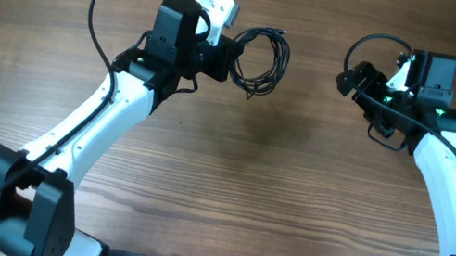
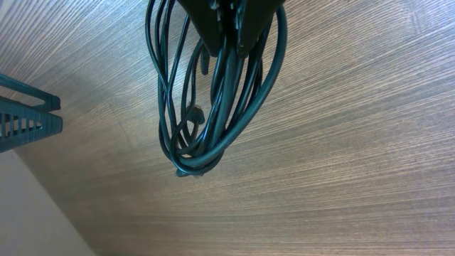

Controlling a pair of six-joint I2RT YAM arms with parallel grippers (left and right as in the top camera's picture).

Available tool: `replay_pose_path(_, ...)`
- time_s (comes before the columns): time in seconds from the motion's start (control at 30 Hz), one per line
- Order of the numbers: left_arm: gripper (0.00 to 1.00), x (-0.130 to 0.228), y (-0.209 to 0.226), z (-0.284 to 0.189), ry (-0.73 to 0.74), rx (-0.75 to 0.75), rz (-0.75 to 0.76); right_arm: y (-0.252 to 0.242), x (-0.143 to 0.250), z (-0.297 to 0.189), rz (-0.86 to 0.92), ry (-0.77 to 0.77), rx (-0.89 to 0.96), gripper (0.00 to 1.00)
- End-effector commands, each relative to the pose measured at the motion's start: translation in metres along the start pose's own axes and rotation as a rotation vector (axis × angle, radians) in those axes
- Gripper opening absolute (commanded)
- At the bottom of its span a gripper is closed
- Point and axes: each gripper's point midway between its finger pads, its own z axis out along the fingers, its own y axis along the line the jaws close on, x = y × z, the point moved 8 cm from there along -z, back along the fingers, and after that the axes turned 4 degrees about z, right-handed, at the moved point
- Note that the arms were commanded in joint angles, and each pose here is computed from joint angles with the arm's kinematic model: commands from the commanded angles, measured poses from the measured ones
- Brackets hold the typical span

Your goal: Untangle cables

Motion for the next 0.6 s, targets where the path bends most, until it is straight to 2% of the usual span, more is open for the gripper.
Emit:
replay_pose_path(0.0, 0.04, -0.015, -0.007, -0.011, -0.047, 0.026, 0.031, -0.005, 0.001, 0.005, -0.013, -0.001, 0.039, 1.0)
replay_pose_path(0.3, 0.04, -0.014, -0.007, -0.011, -0.046, 0.026, 0.03, -0.001, -0.003, 0.005, -0.044, -0.021, 0.012, 1.0)
replay_pose_path(0.43, 0.04, -0.013, -0.007, -0.011, -0.036, 0.025, 0.026, 0.015, 0.001, 0.004, -0.33, 0.021, -0.142, 1.0)
replay_pose_path(0.57, 0.05, -0.012, -0.007, -0.011, -0.03, 0.025, 0.023, 0.015, 0.004, 0.004, -0.45, 0.036, -0.164, 1.0)
